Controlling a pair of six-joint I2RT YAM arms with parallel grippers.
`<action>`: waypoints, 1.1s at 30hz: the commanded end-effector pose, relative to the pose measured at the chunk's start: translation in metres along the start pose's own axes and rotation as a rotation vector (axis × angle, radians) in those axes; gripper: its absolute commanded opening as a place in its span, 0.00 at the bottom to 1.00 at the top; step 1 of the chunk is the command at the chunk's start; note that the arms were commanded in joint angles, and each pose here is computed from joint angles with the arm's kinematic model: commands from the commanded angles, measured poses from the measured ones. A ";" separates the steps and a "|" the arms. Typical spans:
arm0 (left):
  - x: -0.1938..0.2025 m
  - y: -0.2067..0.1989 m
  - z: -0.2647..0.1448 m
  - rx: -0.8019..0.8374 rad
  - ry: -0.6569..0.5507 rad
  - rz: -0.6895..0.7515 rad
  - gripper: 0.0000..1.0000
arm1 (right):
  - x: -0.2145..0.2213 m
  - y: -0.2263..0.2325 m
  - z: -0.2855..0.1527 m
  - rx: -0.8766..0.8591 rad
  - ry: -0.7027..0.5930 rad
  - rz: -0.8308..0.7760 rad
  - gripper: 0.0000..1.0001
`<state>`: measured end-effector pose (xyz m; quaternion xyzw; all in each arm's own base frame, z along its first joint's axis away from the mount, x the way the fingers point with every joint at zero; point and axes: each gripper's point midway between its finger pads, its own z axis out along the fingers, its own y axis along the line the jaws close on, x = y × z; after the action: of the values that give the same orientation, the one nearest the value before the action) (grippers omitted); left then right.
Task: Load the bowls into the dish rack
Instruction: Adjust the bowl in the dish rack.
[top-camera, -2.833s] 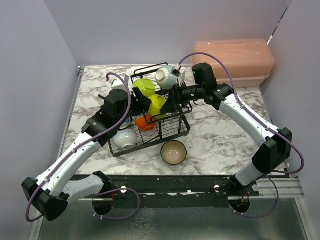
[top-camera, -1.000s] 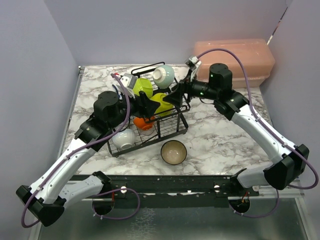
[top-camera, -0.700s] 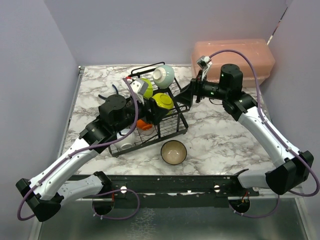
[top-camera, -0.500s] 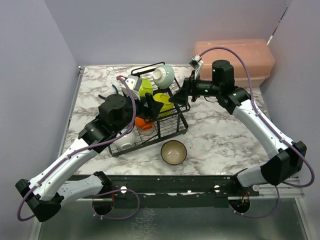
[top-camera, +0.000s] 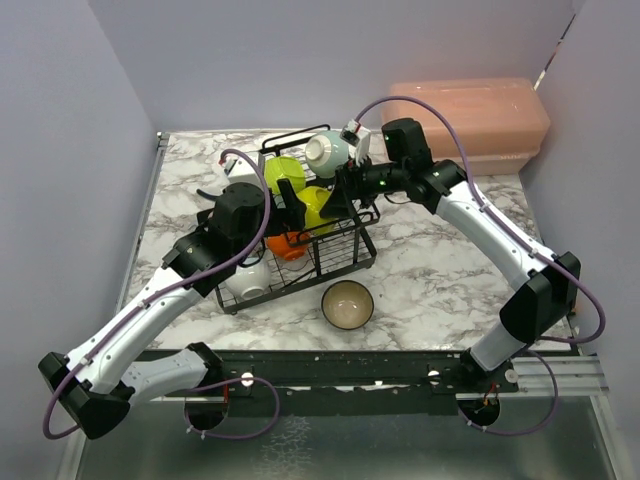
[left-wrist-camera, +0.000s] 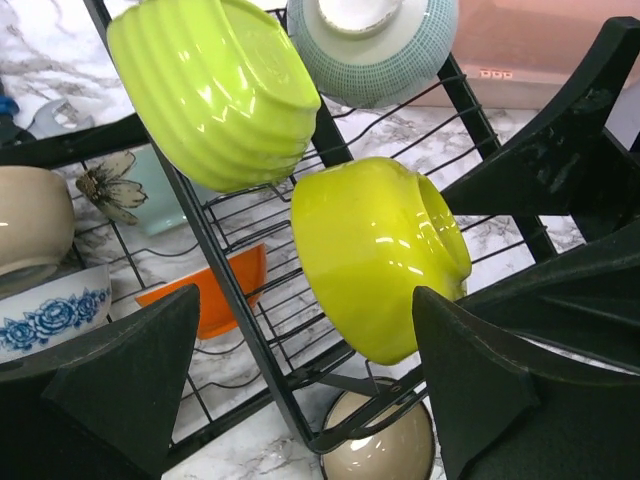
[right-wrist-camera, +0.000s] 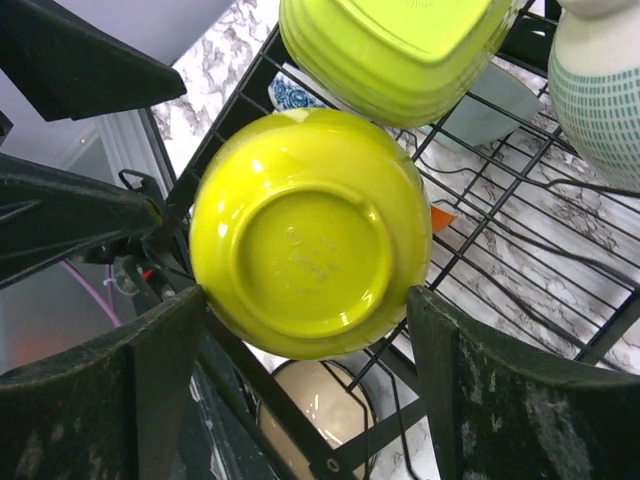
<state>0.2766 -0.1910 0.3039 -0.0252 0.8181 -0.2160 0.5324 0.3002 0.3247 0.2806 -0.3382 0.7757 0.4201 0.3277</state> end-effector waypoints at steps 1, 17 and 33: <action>0.006 -0.005 0.005 0.005 0.040 -0.082 0.87 | 0.021 0.000 0.015 -0.013 0.087 0.029 0.81; -0.005 -0.013 0.023 0.075 -0.016 -0.260 0.61 | -0.008 0.032 0.031 -0.237 -0.027 -0.079 0.76; 0.033 0.042 0.013 -0.119 0.040 -0.195 0.30 | 0.002 0.033 0.036 -0.245 -0.021 -0.113 0.75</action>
<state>0.2970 -0.1989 0.3016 -0.1466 0.7864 -0.3151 0.5107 0.2946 0.3593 0.2779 -0.3921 0.7154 0.4818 0.3198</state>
